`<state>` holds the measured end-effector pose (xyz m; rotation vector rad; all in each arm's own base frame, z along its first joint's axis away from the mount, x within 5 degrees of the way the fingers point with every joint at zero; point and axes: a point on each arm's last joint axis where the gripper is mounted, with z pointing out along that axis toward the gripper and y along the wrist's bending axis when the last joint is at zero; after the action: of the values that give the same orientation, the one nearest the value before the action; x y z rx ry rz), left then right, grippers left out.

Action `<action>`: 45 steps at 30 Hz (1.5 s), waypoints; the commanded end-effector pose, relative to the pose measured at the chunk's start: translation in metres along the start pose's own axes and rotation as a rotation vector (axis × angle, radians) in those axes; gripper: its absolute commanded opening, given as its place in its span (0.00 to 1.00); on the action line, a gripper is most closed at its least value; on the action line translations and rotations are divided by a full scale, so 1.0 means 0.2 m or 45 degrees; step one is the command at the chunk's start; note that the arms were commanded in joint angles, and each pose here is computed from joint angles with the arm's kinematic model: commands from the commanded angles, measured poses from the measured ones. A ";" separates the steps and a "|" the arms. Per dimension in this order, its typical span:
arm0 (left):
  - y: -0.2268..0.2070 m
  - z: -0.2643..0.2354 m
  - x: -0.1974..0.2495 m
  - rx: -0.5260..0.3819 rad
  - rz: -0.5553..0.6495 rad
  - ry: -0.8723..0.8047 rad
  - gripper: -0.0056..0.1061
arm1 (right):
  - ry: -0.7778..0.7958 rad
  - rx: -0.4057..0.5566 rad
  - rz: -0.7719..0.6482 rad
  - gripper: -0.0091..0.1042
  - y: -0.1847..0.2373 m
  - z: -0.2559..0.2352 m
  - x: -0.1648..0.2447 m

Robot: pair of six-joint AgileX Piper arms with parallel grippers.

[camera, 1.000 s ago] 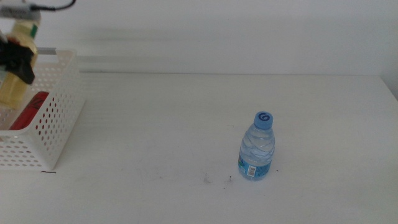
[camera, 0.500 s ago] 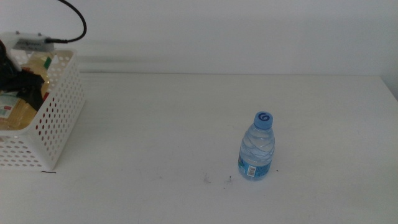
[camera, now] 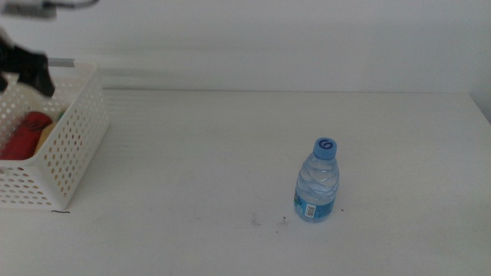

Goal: Use arms to grab the bottles and put them into the dustbin to the left of the table.

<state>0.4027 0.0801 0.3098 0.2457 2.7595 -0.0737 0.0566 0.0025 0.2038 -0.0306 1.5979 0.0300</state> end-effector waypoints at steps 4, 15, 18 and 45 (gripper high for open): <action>-0.35 -0.34 0.04 0.151 0.149 -0.277 0.89 | -0.009 0.010 -0.007 0.89 0.00 0.00 0.00; -0.87 -0.71 0.53 0.247 0.398 -0.714 0.89 | -0.009 0.010 -0.007 0.89 0.00 0.00 0.00; -0.91 -0.80 0.66 0.295 0.464 -0.667 0.89 | -0.009 0.010 -0.007 0.89 0.00 0.00 0.00; -0.92 -1.03 0.89 0.273 0.538 -0.812 0.89 | -0.167 0.024 -0.007 0.89 -0.01 0.00 -0.05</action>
<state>0.1342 -0.0540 0.4407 0.7146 2.0274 -0.2763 0.0566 0.0020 0.2098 -0.0252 1.5326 0.0264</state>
